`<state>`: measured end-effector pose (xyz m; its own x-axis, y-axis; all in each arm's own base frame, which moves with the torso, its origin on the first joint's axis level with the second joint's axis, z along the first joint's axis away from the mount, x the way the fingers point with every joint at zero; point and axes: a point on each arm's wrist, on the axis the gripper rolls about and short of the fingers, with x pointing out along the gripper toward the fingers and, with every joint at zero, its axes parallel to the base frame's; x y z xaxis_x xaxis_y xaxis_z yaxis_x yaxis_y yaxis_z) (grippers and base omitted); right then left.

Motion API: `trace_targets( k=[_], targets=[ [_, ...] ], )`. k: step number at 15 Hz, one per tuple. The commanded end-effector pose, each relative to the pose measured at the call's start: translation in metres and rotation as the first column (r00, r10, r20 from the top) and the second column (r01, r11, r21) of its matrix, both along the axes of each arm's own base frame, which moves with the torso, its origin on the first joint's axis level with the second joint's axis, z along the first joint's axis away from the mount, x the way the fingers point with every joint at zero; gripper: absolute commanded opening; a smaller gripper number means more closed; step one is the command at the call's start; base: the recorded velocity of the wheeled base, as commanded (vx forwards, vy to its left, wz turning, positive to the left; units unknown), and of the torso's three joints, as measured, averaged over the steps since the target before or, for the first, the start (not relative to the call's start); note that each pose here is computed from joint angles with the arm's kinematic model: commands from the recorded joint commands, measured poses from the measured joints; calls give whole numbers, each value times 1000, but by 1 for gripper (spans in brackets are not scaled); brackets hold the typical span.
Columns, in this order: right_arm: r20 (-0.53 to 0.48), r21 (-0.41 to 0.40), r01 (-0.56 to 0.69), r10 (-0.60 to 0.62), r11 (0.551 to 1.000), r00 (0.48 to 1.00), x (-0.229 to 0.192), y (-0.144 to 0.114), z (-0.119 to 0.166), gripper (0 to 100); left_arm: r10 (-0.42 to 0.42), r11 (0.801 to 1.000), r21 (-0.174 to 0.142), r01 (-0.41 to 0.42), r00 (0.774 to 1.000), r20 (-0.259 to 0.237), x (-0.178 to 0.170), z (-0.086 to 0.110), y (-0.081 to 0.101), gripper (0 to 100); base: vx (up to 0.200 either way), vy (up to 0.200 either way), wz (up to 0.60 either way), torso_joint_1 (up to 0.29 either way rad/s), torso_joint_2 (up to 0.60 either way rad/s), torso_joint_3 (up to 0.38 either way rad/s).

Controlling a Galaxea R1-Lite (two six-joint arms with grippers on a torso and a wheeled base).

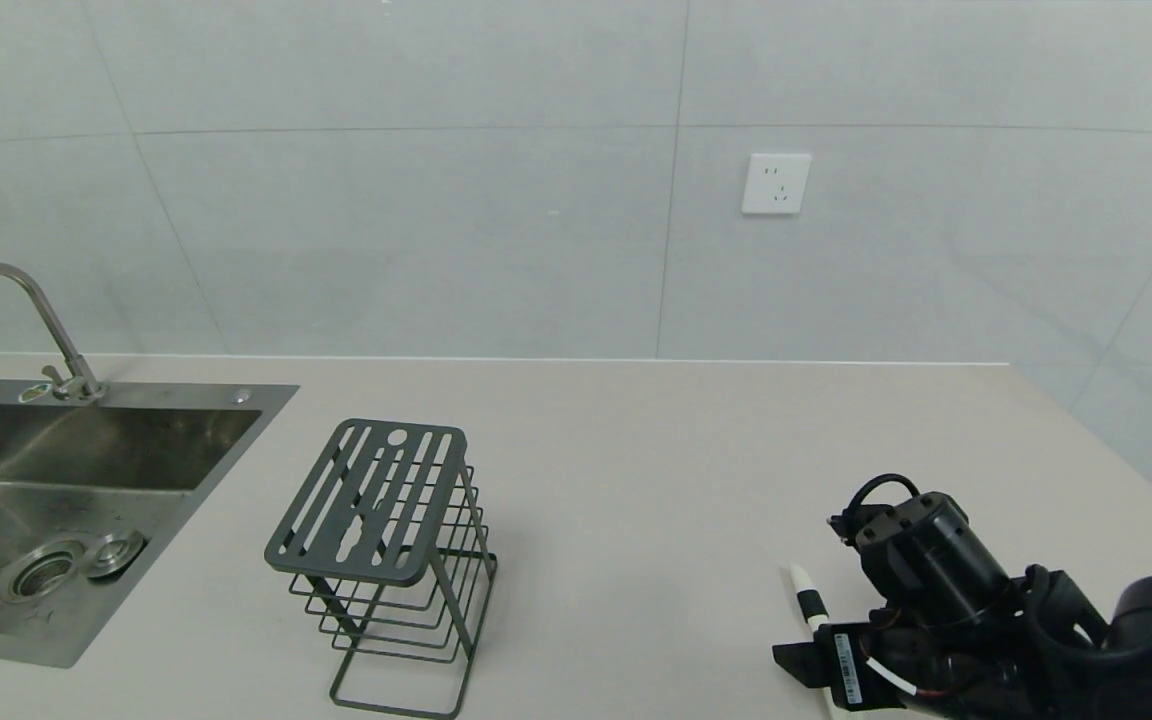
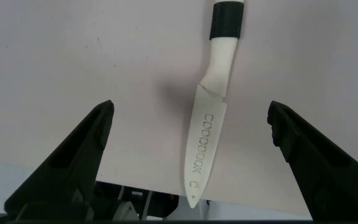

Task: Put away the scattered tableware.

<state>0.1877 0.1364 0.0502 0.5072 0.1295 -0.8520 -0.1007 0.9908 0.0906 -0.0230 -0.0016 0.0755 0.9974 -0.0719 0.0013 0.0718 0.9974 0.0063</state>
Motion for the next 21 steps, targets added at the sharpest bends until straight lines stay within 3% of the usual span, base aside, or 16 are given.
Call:
trace_targets(
  k=[1, 7, 18, 21],
  targets=[
    [-16, -29, -1, 1, 1000, 1000, 1, 3, -13, 100, 0, 1000, 0, 0, 1000, -1, 0, 0, 0, 100, 0, 0, 0, 0, 0, 0],
    [-1, -120, 61, -62, 991, 998, 16, 3, -33, 100, 0, 1000, 0, 0, 1000, -1, 0, 0, 0, 100, 0, 0, 0, 0, 0, 0],
    [-29, -149, 46, -50, 988, 998, 13, 4, -42, 100, 1, 1000, -3, -1, 1000, -1, 0, 0, 0, 100, 0, 0, 0, 0, 0, 0],
    [-32, -152, 43, -49, 987, 998, 12, 4, -42, 100, 9, 1000, -20, -9, 1000, -1, 0, 0, 0, 100, 0, 0, 0, 0, 0, 0]
  ],
)
